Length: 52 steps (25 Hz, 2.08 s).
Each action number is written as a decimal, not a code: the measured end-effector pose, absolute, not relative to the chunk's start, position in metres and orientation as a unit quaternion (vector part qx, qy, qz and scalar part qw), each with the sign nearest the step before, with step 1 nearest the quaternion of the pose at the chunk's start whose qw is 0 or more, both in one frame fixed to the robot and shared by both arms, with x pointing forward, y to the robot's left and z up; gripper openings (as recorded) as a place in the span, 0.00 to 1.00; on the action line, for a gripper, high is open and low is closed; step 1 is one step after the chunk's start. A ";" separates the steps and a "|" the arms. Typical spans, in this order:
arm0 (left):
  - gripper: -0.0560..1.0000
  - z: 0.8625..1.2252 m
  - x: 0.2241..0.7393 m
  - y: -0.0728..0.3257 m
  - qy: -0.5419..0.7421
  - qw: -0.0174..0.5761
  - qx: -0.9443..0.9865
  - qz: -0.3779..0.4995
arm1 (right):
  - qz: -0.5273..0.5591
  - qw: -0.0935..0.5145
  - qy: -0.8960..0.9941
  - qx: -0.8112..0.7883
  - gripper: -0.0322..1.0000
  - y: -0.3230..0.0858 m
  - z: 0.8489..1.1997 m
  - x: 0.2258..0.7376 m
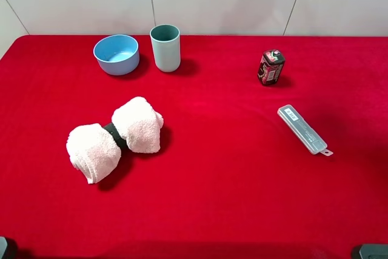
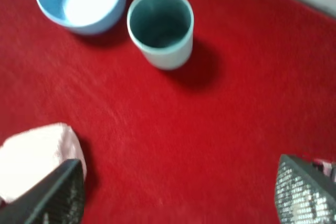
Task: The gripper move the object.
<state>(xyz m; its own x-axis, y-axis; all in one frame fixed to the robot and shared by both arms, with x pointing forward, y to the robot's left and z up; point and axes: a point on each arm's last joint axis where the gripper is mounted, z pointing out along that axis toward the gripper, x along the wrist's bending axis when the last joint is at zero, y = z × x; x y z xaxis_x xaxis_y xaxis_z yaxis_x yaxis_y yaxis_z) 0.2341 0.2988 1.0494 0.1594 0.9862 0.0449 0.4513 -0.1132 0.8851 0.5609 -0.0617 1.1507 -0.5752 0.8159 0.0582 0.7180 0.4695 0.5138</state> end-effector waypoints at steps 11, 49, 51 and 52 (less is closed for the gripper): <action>0.98 1.049 0.234 0.299 0.546 0.382 0.659 0.350 | 0.213 0.083 0.863 0.451 0.57 -0.100 1.146 0.507; 0.98 1.049 0.234 0.299 0.546 0.382 0.659 0.350 | 0.304 0.186 0.730 0.583 0.57 -0.268 1.113 0.325; 0.98 1.049 0.234 0.299 0.546 0.382 0.659 0.350 | 0.315 0.209 0.705 0.600 0.57 -0.278 1.108 0.311; 0.98 1.049 0.234 0.299 0.546 0.382 0.659 0.350 | 0.318 0.216 0.696 0.607 0.57 -0.281 1.104 0.305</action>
<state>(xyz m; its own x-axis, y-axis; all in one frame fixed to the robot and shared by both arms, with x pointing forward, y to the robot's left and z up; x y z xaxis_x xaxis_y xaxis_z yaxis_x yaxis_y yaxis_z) 0.2341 0.2988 1.0494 0.1594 0.9862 0.0449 0.4513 -0.1132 0.8851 0.3052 -0.2812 1.1037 -0.1706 0.9816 0.0852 0.7060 0.0615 0.7055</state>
